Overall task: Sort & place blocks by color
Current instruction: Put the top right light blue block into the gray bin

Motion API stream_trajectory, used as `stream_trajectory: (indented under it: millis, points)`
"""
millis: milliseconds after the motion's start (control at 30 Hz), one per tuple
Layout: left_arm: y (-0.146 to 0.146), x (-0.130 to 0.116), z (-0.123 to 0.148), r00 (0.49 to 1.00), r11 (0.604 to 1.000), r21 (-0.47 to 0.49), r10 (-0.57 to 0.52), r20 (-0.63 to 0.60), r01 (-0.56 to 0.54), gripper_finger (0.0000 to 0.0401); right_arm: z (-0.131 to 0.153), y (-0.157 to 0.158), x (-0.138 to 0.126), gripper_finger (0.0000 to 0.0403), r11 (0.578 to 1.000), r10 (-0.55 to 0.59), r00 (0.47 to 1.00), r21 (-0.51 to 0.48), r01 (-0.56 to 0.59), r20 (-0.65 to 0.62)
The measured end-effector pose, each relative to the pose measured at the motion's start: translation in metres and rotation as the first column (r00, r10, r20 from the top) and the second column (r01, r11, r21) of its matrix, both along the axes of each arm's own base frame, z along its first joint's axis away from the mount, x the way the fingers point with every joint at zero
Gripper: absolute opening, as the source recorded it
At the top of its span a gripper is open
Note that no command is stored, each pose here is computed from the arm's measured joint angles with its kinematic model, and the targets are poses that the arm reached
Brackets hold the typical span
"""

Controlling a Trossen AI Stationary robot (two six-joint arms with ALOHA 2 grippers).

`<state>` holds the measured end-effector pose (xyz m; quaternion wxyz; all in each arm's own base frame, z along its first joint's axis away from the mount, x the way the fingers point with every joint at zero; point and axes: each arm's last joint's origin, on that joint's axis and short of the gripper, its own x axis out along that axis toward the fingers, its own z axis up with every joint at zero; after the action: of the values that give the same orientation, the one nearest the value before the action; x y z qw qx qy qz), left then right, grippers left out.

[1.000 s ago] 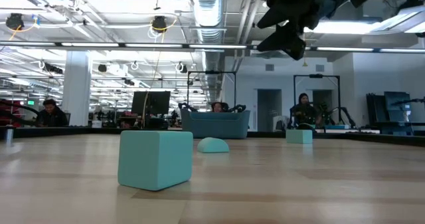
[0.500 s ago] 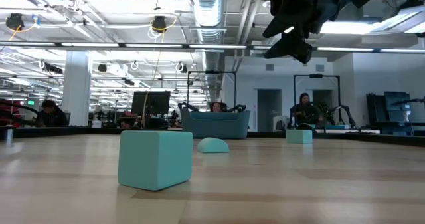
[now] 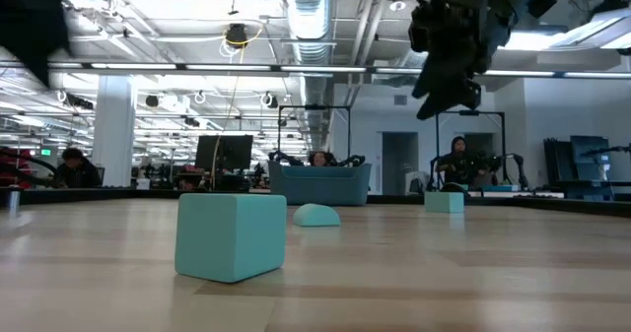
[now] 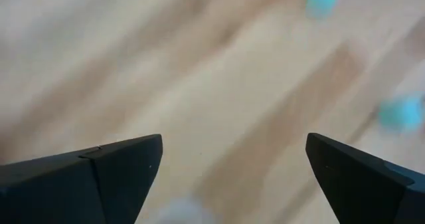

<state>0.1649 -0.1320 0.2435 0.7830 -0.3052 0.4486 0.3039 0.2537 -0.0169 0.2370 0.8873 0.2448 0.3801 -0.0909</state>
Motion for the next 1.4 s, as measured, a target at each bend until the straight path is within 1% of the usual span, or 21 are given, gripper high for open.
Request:
stream_trajectory:
  millis: [67,167,233,333,400,467,567,633,733,767,833,900,967,1000,1067,1167,1200,1267,1300,1333,1400]
  points:
    - [0.012,0.008,0.007,0.996,0.997,0.078,-0.011,0.085,0.005,0.0358,-0.002,-0.003,-0.002,0.0244,0.997,0.037,0.999,-0.06,-0.039,-0.026]
    - [0.03,0.023,0.014,0.989,0.99,0.141,-0.038,0.141,0.018,0.0357,-0.005,-0.008,-0.005,0.0244,0.984,0.063,0.995,-0.16,-0.075,-0.08]
    - [0.042,0.034,0.016,0.988,0.984,0.17,-0.08,0.132,0.057,0.0357,-0.007,-0.012,-0.008,0.0244,0.981,0.029,0.993,-0.186,-0.049,-0.114]
    - [0.061,0.047,0.016,0.983,0.975,0.168,-0.16,0.087,0.144,0.0357,-0.01,-0.02,-0.014,0.0244,0.983,-0.036,0.983,-0.184,0.003,-0.177]
    - [0.075,0.053,0.015,0.98,0.967,0.177,-0.193,0.041,0.183,0.0357,-0.013,-0.025,-0.019,0.0244,0.982,-0.101,0.969,-0.179,0.06,-0.227]
    - [0.092,0.057,0.015,0.973,0.951,0.21,-0.232,0.001,0.227,0.0357,-0.016,-0.03,-0.025,0.0244,0.979,-0.139,0.949,-0.184,0.088,-0.282]
    - [0.119,0.065,0.016,0.946,0.917,0.237,-0.323,-0.029,0.32,0.0357,-0.017,-0.036,-0.028,0.0244,0.966,-0.177,0.934,-0.238,0.104,-0.312]
    - [0.138,0.071,0.018,0.926,0.895,0.255,-0.378,-0.006,0.366,0.0357,-0.016,-0.04,-0.027,0.0244,0.947,-0.211,0.933,-0.297,0.121,-0.292]
    - [0.162,0.079,0.015,0.879,0.852,0.305,-0.47,0.084,0.426,0.0357,-0.015,-0.046,-0.023,0.0244,0.911,-0.272,0.93,-0.377,0.166,-0.248]
    - [0.169,0.08,0.013,0.854,0.832,0.322,-0.508,0.113,0.452,0.0357,-0.016,-0.048,-0.021,0.0244,0.909,-0.279,0.929,-0.378,0.174,-0.243]
    - [0.182,0.081,0.008,0.8,0.795,0.346,-0.575,0.172,0.498,0.0357,-0.019,-0.051,-0.021,0.0244,0.909,-0.319,0.915,-0.351,0.223,-0.246]
    - [0.194,0.082,0.003,0.748,0.767,0.376,-0.621,0.233,0.52,0.0357,-0.025,-0.053,-0.019,0.0244,0.915,-0.358,0.897,-0.288,0.282,-0.261]
    - [0.203,0.08,-0.003,0.708,0.742,0.4,-0.655,0.264,0.538,0.0357,-0.032,-0.054,-0.018,0.0244,0.916,-0.376,0.879,-0.261,0.305,-0.293]
    - [0.206,0.079,-0.004,0.692,0.729,0.423,-0.669,0.273,0.538,0.0357,-0.034,-0.054,-0.015,0.0244,0.917,-0.373,0.882,-0.26,0.303,-0.288]
    - [0.211,0.077,-0.008,0.659,0.705,0.448,-0.696,0.286,0.55,0.0357,-0.039,-0.052,-0.008,0.0244,0.928,-0.326,0.897,-0.283,0.243,-0.299]
    - [0.215,0.073,-0.012,0.615,0.666,0.456,-0.737,0.279,0.591,0.0357,-0.051,-0.048,-0.002,0.0244,0.943,-0.192,0.91,-0.326,0.067,-0.367]
    - [0.216,0.072,-0.013,0.602,0.649,0.461,-0.752,0.268,0.605,0.0357,-0.055,-0.046,0.0,0.0244,0.945,-0.14,0.907,-0.328,0.002,-0.397]
    - [0.218,0.07,-0.017,0.588,0.619,0.477,-0.774,0.236,0.623,0.0357,-0.065,-0.043,0.001,0.0244,0.945,-0.046,0.883,-0.306,-0.112,-0.467]
    - [0.219,0.068,-0.02,0.589,0.614,0.476,-0.777,0.223,0.63,0.0357,-0.07,-0.043,0.001,0.0244,0.944,-0.016,0.87,-0.293,-0.148,-0.493]
    - [0.221,0.066,-0.023,0.596,0.617,0.47,-0.773,0.216,0.631,0.0357,-0.074,-0.043,0.002,0.0244,0.943,-0.002,0.859,-0.287,-0.17,-0.512]
    - [0.223,0.061,-0.031,0.621,0.641,0.441,-0.754,0.214,0.628,0.0357,-0.081,-0.044,0.004,0.0244,0.942,0.005,0.844,-0.282,-0.184,-0.536]
